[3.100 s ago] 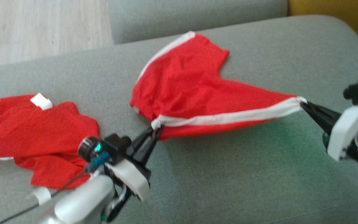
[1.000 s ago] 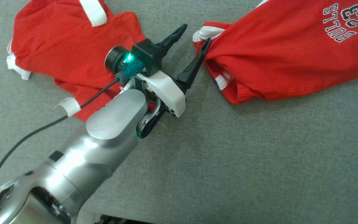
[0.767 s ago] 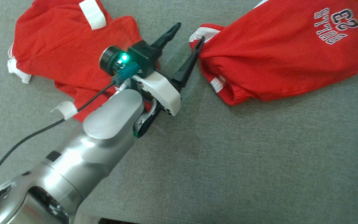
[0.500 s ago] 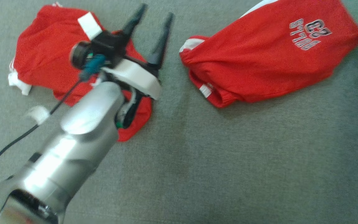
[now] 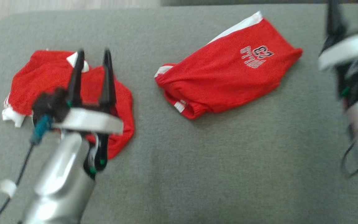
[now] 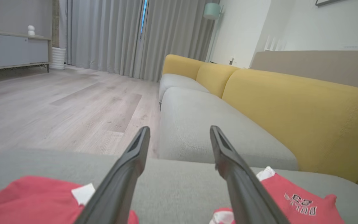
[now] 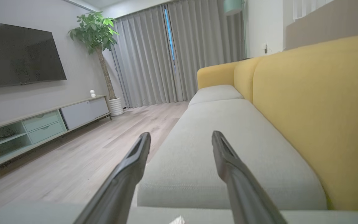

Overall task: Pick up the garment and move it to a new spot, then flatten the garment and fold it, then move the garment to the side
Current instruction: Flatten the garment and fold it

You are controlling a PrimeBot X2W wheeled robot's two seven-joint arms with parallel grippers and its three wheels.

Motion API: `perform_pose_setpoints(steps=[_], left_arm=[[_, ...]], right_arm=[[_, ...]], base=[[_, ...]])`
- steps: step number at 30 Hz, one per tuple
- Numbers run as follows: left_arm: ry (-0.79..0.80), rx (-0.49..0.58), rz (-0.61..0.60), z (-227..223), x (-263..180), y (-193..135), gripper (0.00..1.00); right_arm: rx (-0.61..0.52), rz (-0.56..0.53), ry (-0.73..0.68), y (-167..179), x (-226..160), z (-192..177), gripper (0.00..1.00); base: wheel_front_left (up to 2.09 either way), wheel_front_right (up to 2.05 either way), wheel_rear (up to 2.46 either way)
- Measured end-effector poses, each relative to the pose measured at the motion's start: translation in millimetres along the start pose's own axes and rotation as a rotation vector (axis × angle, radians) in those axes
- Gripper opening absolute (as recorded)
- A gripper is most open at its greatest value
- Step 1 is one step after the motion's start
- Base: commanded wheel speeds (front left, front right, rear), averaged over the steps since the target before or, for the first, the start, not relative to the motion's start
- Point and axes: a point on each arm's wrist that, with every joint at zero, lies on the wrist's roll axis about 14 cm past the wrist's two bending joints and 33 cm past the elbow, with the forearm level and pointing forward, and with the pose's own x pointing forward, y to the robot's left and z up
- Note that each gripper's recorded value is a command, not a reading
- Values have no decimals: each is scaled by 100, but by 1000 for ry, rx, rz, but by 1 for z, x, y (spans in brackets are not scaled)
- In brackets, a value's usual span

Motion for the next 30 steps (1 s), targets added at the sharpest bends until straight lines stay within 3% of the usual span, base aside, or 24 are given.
perform_pose_setpoints(steps=[7, 10, 15, 24, 30], left_arm=[[10, -36, -28, -14, -33, -20, 100], [42, -40, -20, -28, -50, -21, 100], [88, -23, 4, -48, -77, -16, 100], [94, -19, 33, -52, -84, -6, 100], [116, -20, 48, -60, -80, 1, 100]], right_arm=[[81, -77, 9, 25, -79, -34, 100], [63, -79, 10, 37, -106, -38, 100], [60, -100, 129, 45, -154, -79, 100], [70, -102, 171, 48, -152, -95, 100], [107, -120, 203, 39, -117, -98, 100]], base=[[0, 0, 0], [0, 0, 0], [0, 0, 0], [0, 0, 0], [0, 0, 0]])
